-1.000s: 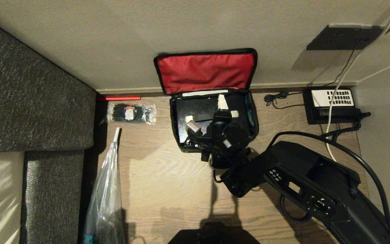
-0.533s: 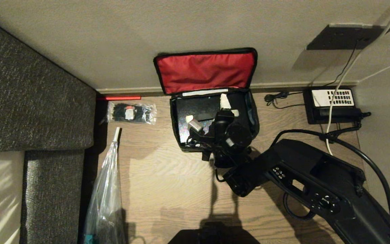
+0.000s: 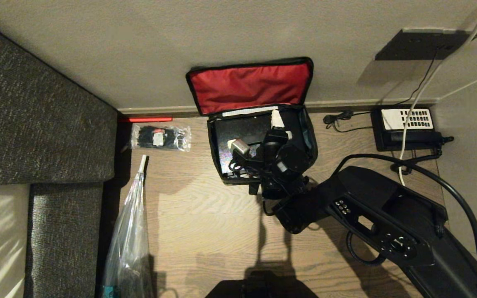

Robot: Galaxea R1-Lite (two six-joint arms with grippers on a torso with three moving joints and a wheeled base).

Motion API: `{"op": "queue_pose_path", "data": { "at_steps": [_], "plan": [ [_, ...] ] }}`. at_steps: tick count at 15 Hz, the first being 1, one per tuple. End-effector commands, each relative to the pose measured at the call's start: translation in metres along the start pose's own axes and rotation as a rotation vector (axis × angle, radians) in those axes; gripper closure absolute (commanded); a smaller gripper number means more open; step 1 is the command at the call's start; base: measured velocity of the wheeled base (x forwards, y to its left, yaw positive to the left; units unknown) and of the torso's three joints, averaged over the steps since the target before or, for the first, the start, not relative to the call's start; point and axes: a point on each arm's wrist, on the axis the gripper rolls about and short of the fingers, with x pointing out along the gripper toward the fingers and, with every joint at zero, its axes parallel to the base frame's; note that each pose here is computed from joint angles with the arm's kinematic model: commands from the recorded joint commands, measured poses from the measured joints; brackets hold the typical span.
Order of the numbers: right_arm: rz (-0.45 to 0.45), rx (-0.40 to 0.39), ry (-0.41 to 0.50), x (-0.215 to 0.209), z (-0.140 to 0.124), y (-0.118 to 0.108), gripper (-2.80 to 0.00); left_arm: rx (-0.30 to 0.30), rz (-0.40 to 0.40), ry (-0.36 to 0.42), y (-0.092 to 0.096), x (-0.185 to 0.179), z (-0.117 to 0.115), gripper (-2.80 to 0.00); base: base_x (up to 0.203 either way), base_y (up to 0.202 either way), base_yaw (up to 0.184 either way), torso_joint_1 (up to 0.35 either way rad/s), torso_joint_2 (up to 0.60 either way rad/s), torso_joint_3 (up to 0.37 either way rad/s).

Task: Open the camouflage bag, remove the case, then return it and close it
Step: Grip the handle

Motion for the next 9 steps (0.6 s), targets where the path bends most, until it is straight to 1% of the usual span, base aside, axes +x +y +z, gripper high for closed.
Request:
{"op": "queue_pose_path", "data": {
  "at_steps": [1,9],
  "plan": [
    [-0.035,0.01,0.014,0.0066,0.0003,-0.0032,-2.8,0.001,0.001,-0.001,0.0,0.0,-0.0009,0.0,0.0,0.0,0.0,0.0,0.0,0.0],
    [-0.031,-0.007,0.026,0.0128,-0.0057,0.0032,-2.8,0.0,0.001,-0.001,0.0,0.0,-0.0009,0.0,0.0,0.0,0.0,0.0,0.0,0.0]
  ]
}}
